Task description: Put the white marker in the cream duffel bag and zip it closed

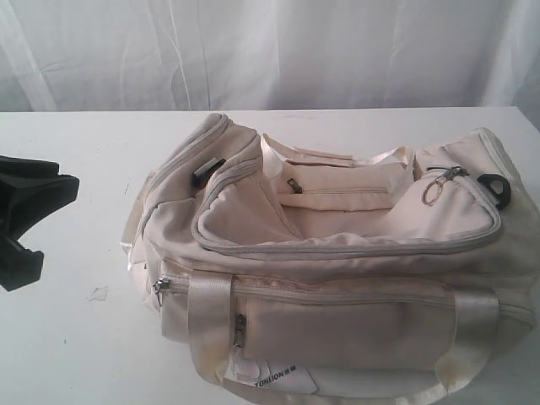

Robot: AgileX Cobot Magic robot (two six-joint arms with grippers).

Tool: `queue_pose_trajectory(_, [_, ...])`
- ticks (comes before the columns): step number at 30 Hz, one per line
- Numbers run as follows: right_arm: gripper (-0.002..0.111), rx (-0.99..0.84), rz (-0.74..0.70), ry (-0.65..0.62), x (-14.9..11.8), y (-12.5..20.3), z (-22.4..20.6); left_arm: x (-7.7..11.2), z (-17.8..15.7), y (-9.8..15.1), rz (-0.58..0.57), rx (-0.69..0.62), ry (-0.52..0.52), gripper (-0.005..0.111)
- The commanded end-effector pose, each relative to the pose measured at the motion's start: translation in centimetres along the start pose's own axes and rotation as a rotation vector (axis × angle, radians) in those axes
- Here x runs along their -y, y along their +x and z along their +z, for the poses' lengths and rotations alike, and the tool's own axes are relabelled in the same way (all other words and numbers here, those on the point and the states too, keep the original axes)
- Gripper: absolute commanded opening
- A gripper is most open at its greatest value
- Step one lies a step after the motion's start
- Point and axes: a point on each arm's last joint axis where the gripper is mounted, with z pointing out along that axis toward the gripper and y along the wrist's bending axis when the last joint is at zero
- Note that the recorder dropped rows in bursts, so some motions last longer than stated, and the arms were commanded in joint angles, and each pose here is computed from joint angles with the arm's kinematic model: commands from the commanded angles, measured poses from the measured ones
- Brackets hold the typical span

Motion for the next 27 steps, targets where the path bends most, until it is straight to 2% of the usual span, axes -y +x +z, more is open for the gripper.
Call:
queue_pose_trajectory(1, [0.000,-0.114,-0.002,-0.014,-0.1,1.2,-0.1,0.1,-0.2,0.1,-0.016,0.004,0.004,0.032])
queue_pose_trajectory(3, [0.000,-0.171,-0.002,-0.023,-0.2,1.8,-0.1,0.1,-0.2,0.1,-0.016,0.004,0.004,0.032])
queue_pose_trajectory(9, [0.000,-0.173,0.002,-0.023,-0.2,1.8,-0.1,0.1,-0.5,0.3,0.002,0.010,-0.001,0.032])
queue_pose_trajectory(11, [0.000,-0.174,0.036,-0.020,-0.2,1.8,-0.1,0.0,-1.6,0.6,0.160,0.016,-0.041,0.032])
queue_pose_trajectory(12, [0.000,-0.174,0.047,-0.019,-0.2,1.8,-0.1,-0.1,-2.4,1.3,0.325,0.008,-0.085,0.032])
queue_pose_trajectory(13, [0.000,-0.174,0.050,-0.019,-0.2,1.8,-0.1,-0.2,-2.8,1.9,0.423,-0.007,-0.109,0.032])
queue_pose_trajectory(14, [0.000,-0.174,0.050,-0.019,-0.2,1.8,-0.1,-0.1,-3.4,2.8,0.474,0.013,-0.140,0.032])
queue_pose_trajectory(16, [0.000,-0.176,0.050,-0.019,-0.2,1.8,-0.1,0.3,-3.9,4.4,0.415,0.037,-0.153,0.032])
queue_pose_trajectory(19, [0.000,-0.176,0.050,-0.019,-0.2,1.8,-0.1,0.8,-4.4,7.4,0.221,0.076,-0.169,0.032])
queue_pose_trajectory(22, [0.000,-0.176,0.050,-0.019,-0.2,1.8,-0.1,1.2,-4.6,9.9,0.111,0.114,-0.185,0.032])
queue_pose_trajectory(27, [0.000,-0.176,0.048,-0.018,-0.2,1.8,-0.1,1.8,-4.7,13.0,0.076,0.122,-0.185,0.032])
